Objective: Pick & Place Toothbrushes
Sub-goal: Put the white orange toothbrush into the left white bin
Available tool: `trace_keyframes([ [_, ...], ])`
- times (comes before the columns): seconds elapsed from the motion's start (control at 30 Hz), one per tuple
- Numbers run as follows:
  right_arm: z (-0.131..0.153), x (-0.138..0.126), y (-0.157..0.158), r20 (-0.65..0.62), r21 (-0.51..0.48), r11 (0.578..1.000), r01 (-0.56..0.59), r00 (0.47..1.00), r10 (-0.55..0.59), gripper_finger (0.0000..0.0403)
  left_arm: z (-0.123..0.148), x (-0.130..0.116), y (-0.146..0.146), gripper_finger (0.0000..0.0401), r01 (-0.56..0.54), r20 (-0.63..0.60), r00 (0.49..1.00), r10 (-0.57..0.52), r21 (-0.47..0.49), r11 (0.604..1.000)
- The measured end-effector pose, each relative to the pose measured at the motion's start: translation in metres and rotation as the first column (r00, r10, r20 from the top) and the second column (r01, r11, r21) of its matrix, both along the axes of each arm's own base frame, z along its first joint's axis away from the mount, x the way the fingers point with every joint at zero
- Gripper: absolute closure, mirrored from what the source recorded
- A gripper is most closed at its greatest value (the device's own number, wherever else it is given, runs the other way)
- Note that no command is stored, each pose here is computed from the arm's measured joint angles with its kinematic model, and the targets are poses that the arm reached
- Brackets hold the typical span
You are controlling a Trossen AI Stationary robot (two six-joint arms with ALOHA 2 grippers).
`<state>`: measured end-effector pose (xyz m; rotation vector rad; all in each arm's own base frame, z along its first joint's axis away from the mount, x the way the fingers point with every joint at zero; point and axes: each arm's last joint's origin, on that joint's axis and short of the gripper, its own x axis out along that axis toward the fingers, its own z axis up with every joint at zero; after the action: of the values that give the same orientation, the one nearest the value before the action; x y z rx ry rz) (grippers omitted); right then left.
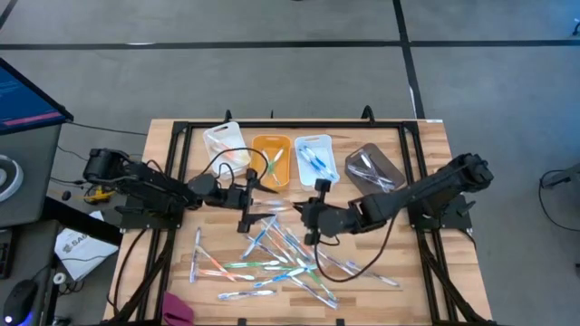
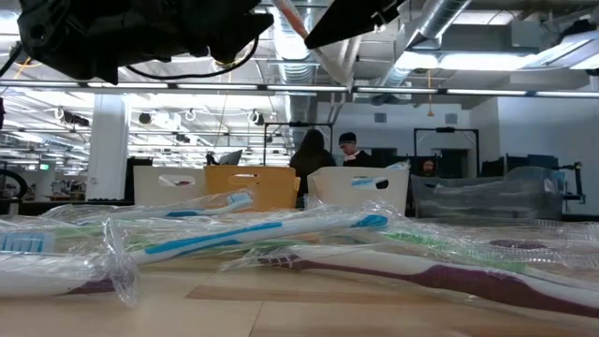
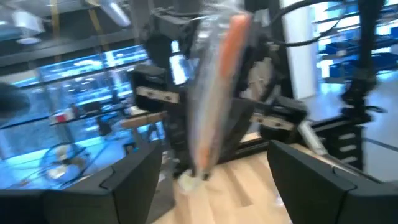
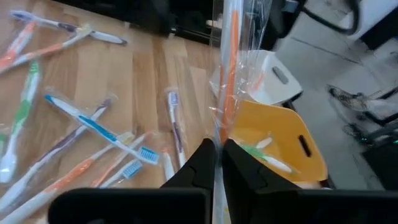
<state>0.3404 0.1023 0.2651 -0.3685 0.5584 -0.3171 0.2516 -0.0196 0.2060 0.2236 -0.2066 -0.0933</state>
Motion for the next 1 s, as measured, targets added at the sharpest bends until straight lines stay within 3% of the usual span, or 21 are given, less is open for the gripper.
trace_keyframes([
  [0.2, 0.0, 0.004, -0.012, -0.001, 0.026, 1.0, 0.005, 1.0, -0.005, 0.0393, 0.0, 0.0, 0.001, 0.0114, -0.028, 0.004, 1.0, 0.028, -0.011, 1.0],
  [0.5, -0.004, 0.012, -0.024, -0.009, 0.052, 0.999, 0.002, 1.0, -0.001, 0.0392, 0.014, 0.005, 0.001, 0.0131, -0.003, 0.066, 0.998, 0.01, -0.107, 0.994],
  [0.73, -0.016, 0.015, -0.022, -0.054, 0.022, 1.0, -0.011, 0.998, 0.012, 0.0392, 0.017, 0.009, 0.001, 0.0182, -0.016, 0.071, 0.997, 0.025, -0.119, 0.993],
  [1.0, -0.011, 0.017, -0.022, -0.014, 0.019, 1.0, -0.012, 1.0, 0.012, 0.039, 0.015, 0.009, 0.001, 0.0259, -0.02, 0.044, 0.999, 0.025, -0.116, 0.993],
])
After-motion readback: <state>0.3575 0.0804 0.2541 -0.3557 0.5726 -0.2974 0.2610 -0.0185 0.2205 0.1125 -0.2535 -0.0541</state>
